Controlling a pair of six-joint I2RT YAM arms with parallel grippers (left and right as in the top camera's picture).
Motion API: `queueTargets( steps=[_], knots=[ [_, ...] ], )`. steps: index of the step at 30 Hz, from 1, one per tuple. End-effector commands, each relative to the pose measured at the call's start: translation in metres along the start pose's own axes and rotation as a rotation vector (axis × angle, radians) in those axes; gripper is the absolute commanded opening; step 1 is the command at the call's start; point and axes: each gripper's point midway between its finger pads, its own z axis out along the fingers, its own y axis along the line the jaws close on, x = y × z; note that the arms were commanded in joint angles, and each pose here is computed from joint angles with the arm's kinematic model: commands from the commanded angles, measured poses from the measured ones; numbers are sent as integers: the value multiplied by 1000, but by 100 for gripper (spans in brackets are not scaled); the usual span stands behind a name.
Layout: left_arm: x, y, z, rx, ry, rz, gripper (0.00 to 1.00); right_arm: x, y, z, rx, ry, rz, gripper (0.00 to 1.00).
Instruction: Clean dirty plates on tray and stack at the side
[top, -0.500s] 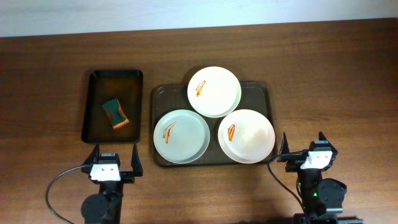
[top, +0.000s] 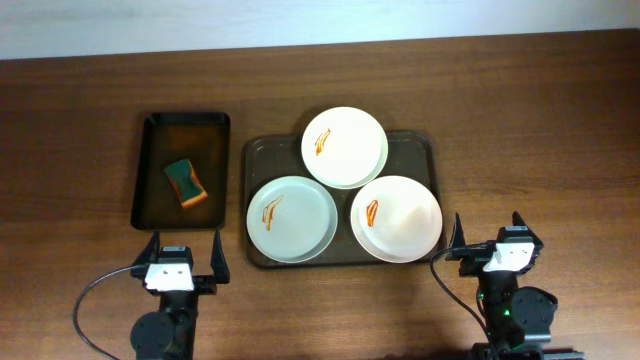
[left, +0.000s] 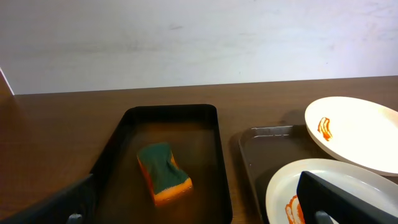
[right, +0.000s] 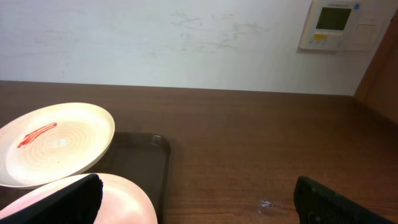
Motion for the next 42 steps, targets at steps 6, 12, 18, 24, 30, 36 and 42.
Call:
queueTargets(
  steps=[6,12,18,24,30,36,42],
  knots=[
    [2,3,0,-13,0,15,100,3,1,0,-1,4,0,98],
    [2,3,0,-13,0,15,100,3,1,0,-1,4,0,98],
    [2,3,0,-13,0,15,100,3,1,0,-1,4,0,98],
    [2,3,0,-13,0,15,100,3,1,0,-1,4,0,98],
    [-6,-32,-3,188,-25,-87,100,3,1,0,-1,4,0,98],
    [-69,-120,-63,811,-259,-89,100,3,1,0,-1,4,0,98],
    [-143,-112,-95,787,-540,-31,100,3,1,0,-1,4,0,98]
  ],
)
